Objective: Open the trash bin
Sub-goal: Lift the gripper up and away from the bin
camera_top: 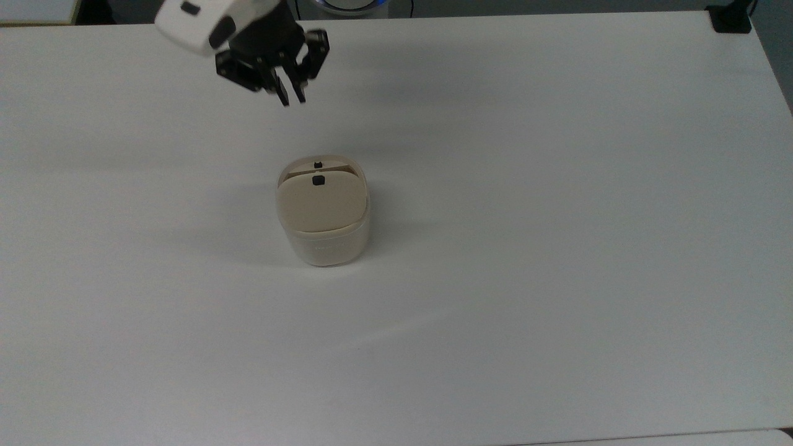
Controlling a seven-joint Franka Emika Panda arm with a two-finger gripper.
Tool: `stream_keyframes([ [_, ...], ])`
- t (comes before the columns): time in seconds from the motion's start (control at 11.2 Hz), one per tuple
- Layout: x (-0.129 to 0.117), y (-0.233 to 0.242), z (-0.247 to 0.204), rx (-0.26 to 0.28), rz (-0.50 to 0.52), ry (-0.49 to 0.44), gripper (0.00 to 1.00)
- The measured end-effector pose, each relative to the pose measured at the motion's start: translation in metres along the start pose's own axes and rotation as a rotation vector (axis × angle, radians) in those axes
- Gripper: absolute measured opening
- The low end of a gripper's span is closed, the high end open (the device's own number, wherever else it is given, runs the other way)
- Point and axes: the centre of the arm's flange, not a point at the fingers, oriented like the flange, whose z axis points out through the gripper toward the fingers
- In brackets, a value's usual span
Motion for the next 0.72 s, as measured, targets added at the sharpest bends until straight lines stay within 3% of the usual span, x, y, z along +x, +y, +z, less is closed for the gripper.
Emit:
stream_keyframes([
  [0.18, -0.027, 0.003, -0.035, -0.014, 0.067, 0.008, 0.53],
  [0.45, -0.037, 0.02, -0.038, -0.014, 0.129, 0.008, 0.97],
  [0.72, -0.039, 0.029, -0.04, -0.019, 0.21, 0.017, 1.0],
])
